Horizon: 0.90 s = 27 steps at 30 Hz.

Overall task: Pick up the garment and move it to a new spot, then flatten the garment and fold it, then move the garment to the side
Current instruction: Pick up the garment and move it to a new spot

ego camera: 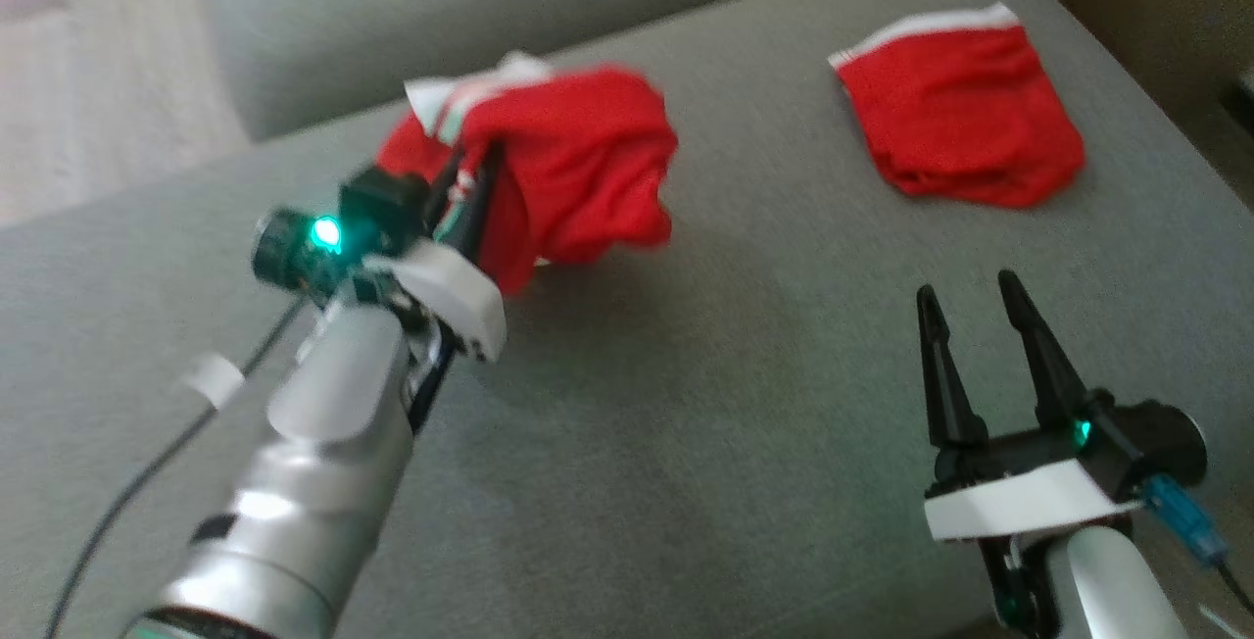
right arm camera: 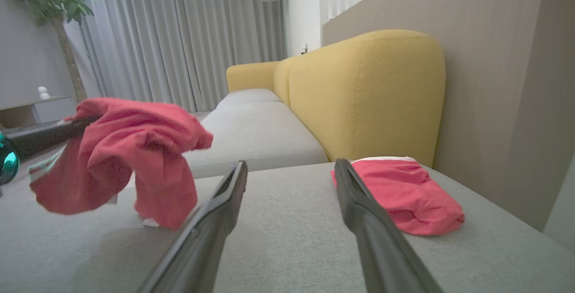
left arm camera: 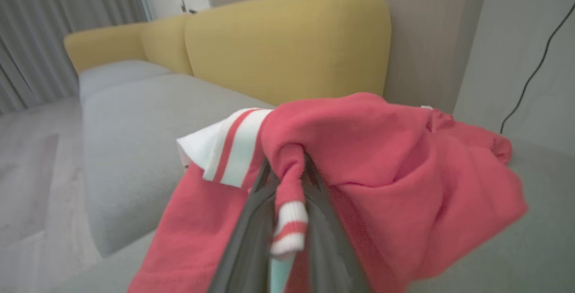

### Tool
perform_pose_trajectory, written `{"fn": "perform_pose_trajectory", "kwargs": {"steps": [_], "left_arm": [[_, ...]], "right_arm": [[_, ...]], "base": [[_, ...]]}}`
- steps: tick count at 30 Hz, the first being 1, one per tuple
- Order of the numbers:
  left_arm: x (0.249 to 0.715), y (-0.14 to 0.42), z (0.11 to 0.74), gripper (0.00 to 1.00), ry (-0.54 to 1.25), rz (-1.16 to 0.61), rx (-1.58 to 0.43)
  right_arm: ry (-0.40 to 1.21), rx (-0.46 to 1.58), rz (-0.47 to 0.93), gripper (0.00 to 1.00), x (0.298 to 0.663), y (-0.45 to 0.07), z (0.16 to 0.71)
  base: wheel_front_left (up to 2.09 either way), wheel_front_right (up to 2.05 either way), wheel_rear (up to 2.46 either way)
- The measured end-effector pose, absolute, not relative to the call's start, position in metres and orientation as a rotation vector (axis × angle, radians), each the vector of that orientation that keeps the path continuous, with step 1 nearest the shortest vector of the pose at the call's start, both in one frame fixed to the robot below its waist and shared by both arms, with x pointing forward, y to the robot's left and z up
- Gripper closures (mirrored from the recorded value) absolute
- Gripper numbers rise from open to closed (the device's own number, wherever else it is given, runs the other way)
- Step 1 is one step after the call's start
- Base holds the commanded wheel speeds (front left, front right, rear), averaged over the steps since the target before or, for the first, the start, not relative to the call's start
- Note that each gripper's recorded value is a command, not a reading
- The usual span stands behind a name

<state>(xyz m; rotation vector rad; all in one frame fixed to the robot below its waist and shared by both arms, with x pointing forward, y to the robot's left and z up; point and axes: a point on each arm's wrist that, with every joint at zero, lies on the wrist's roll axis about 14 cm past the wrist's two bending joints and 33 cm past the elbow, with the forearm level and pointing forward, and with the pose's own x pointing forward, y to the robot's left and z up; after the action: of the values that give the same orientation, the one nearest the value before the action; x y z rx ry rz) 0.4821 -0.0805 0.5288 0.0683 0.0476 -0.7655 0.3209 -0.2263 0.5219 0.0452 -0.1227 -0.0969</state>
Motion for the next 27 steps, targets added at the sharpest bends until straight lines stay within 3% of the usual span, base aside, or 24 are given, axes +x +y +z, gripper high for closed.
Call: {"fn": "perform_pose_trajectory", "kwargs": {"steps": [2, 3, 4, 5, 16, 27], "left_arm": [[0.477, -0.09, 0.498, 1.0, 0.107, -0.797, 0.058], [0.474, -0.094, 0.483, 0.86, 0.139, -0.81, 0.055], [0.47, -0.097, 0.468, 0.27, 0.174, -0.815, 0.05], [0.467, -0.099, 0.456, 0.0, 0.198, -0.818, 0.041], [0.445, -0.074, 0.462, 0.0, 0.141, -0.625, -0.165], [0.393, 0.026, 0.492, 0.0, 0.018, -0.339, -0.155]], "right_arm": [[-0.102, 0.049, -0.112, 0.0, 0.325, -0.231, 0.517], [-0.092, 0.048, -0.119, 0.0, 0.327, -0.233, 0.514], [-0.085, 0.051, -0.126, 0.0, 0.33, -0.235, 0.513], [-0.08, 0.054, -0.134, 0.0, 0.333, -0.237, 0.511], [-0.066, 0.07, -0.134, 0.0, 0.338, -0.237, 0.506], [-0.042, 0.12, 0.013, 0.0, 0.335, -0.188, 0.494]], "base": [[0.0, 0.0, 0.0], [0.0, 0.0, 0.0], [0.0, 0.0, 0.0], [0.0, 0.0, 0.0], [0.0, 0.0, 0.0], [0.0, 0.0, 0.0]]}}
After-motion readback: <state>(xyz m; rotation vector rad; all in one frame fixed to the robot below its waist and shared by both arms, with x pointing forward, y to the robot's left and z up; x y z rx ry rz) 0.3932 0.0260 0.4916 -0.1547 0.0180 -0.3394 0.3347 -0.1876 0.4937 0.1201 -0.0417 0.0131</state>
